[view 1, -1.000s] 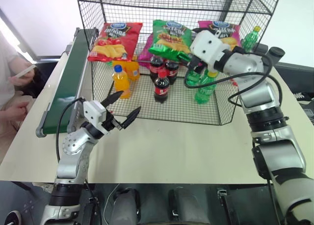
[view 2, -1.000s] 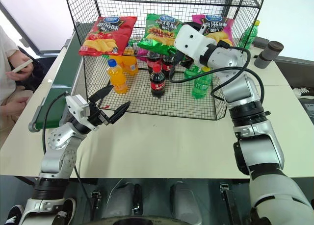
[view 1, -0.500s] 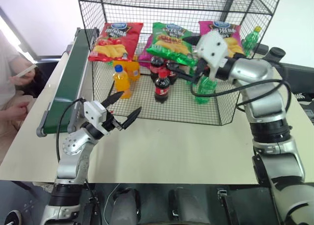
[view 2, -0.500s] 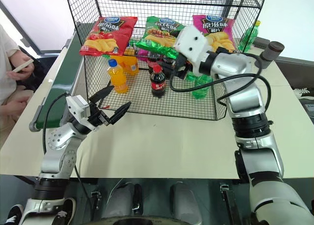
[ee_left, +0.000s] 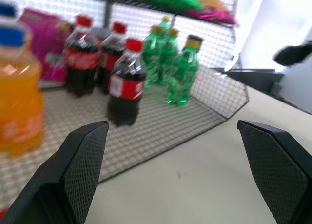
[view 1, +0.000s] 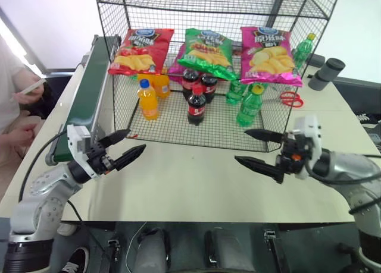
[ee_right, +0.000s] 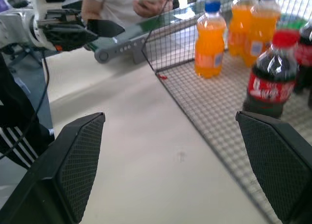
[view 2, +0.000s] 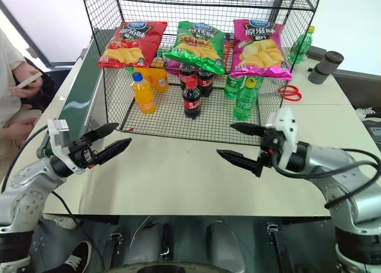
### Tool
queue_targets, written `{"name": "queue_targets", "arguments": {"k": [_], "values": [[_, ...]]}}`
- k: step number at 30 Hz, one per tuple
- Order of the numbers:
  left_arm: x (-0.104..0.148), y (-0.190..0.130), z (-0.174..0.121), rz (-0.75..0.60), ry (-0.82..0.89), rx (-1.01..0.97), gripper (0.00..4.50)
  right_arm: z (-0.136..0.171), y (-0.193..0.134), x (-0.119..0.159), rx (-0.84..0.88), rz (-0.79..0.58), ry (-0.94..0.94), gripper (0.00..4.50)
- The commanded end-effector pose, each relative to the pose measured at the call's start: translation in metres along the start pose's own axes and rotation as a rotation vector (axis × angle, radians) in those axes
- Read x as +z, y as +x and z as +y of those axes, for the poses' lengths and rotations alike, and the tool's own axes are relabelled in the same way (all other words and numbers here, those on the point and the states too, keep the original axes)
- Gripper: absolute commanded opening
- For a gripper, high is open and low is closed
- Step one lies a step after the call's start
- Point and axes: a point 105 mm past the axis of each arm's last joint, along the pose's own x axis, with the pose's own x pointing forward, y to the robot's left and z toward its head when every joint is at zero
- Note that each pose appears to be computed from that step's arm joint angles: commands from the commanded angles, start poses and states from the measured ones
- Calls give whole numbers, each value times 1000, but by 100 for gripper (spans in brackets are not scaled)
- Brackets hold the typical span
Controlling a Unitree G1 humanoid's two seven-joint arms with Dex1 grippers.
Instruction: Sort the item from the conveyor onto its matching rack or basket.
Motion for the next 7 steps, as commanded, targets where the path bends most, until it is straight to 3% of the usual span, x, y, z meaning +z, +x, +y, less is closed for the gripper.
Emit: {"name": "queue_targets", "arguments": {"k": [1,7], "values": [[3,-8,9,39,59,30,450,-5,-11,3,-37,-7,-41,448],[0,-13,27,90,104,71,450,-16,-16,-2,-81,-4,-47,448]]}}
